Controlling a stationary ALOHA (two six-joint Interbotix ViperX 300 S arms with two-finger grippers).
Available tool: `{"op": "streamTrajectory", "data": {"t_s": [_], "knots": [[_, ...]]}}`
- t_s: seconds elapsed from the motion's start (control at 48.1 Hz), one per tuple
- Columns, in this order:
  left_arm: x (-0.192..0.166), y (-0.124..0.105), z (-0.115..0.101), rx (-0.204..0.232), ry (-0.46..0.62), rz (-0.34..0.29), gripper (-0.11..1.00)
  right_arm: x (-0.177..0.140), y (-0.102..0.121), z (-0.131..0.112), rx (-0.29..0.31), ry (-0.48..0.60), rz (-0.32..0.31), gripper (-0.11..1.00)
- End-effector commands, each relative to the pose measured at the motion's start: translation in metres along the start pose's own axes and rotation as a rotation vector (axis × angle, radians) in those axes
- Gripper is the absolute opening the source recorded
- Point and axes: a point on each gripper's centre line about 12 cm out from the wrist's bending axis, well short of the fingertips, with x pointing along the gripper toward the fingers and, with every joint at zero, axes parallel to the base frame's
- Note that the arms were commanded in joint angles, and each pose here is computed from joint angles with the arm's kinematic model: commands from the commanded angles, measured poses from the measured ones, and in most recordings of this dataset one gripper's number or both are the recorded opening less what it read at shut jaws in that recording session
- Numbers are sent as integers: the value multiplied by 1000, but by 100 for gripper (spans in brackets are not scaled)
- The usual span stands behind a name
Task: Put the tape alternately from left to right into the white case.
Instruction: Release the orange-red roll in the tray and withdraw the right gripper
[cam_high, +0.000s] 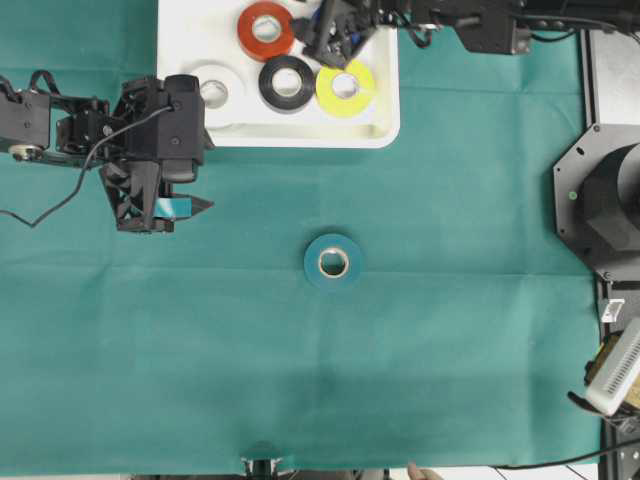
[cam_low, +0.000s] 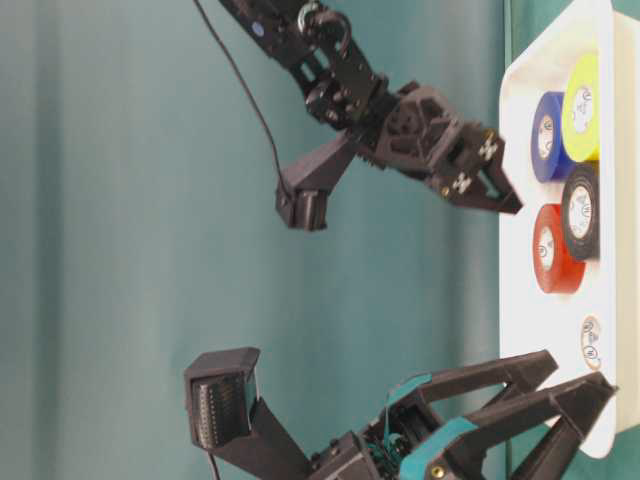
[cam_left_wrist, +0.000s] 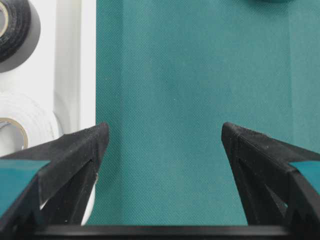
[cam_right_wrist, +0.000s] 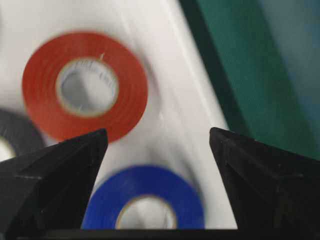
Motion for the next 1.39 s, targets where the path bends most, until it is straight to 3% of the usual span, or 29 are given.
{"op": "streamTrajectory", "data": {"t_s": [0.0, 0.353, 0.624, 1.018, 1.372], "knots": [[-4, 0, 8, 3, -31, 1, 99, -26, 9, 15, -13, -73, 25, 86], [-4, 0, 10, 3, -37, 1, 99, -76, 48, -13, -82, -134, 146, 86], [-4, 0, 12, -3, -41, 1, 99, -99, 65, -33, -120, -160, 213, 86], [-6, -1, 22, -9, -65, -2, 99, -115, 81, -64, -169, -131, 265, 86], [-6, -1, 23, -11, -68, -2, 99, -119, 82, -71, -173, -127, 271, 86]]}}
